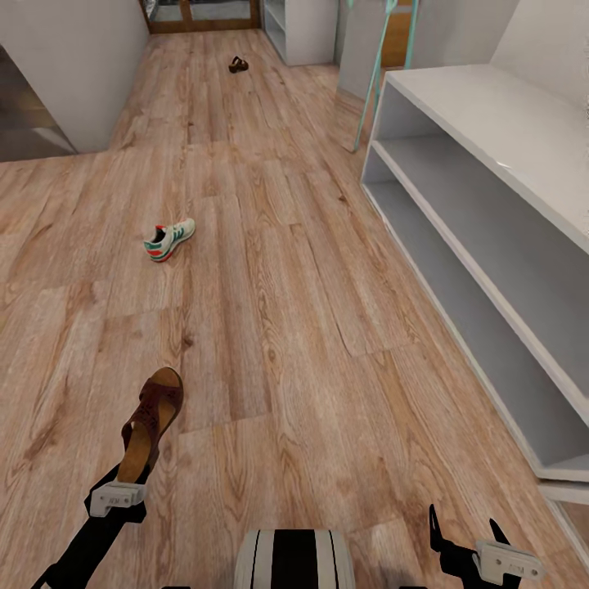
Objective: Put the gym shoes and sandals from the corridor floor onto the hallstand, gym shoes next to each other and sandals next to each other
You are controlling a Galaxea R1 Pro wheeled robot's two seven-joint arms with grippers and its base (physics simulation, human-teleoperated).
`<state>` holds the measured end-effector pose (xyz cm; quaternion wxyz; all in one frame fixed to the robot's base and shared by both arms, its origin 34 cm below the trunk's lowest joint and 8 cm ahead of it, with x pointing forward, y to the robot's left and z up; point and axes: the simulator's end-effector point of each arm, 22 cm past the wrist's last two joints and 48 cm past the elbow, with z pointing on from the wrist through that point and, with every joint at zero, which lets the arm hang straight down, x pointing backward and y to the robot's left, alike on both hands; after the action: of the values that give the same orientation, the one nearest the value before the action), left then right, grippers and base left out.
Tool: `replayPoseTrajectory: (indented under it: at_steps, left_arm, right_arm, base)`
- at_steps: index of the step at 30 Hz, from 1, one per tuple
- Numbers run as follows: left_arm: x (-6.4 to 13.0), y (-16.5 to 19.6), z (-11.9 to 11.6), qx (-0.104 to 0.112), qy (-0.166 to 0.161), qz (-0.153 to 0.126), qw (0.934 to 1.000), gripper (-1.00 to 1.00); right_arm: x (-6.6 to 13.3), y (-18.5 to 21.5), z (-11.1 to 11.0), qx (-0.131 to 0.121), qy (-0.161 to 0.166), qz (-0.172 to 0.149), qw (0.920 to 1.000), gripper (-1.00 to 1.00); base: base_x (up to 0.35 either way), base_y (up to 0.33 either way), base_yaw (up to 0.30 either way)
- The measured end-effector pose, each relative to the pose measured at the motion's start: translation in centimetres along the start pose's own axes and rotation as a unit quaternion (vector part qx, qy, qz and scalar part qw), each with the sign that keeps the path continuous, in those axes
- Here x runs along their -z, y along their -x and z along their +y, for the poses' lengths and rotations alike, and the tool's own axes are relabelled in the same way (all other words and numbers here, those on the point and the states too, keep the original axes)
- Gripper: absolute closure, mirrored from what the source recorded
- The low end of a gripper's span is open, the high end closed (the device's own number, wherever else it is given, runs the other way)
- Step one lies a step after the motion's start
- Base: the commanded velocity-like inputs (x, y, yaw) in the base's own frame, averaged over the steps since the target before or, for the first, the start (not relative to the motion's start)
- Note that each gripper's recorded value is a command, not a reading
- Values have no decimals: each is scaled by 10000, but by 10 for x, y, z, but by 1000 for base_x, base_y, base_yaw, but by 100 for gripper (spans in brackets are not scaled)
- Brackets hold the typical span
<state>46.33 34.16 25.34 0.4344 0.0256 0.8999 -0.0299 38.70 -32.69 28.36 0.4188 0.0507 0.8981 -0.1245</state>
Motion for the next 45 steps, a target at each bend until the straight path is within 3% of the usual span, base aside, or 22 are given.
replayPoseTrajectory:
  at_steps: [31, 45]
  left_arm:
    - [2, 13, -2, -3, -23, -140, 9999, 100]
    - [1, 13, -6, -8, -80, -139, 9999, 100]
  right_arm:
    - [-1, 13, -1, -68, -24, -165, 9998, -100]
    - [-2, 10, -9, -132, -184, -129, 9997, -100]
  base:
    - [0, 0, 0]
    - [0, 0, 0]
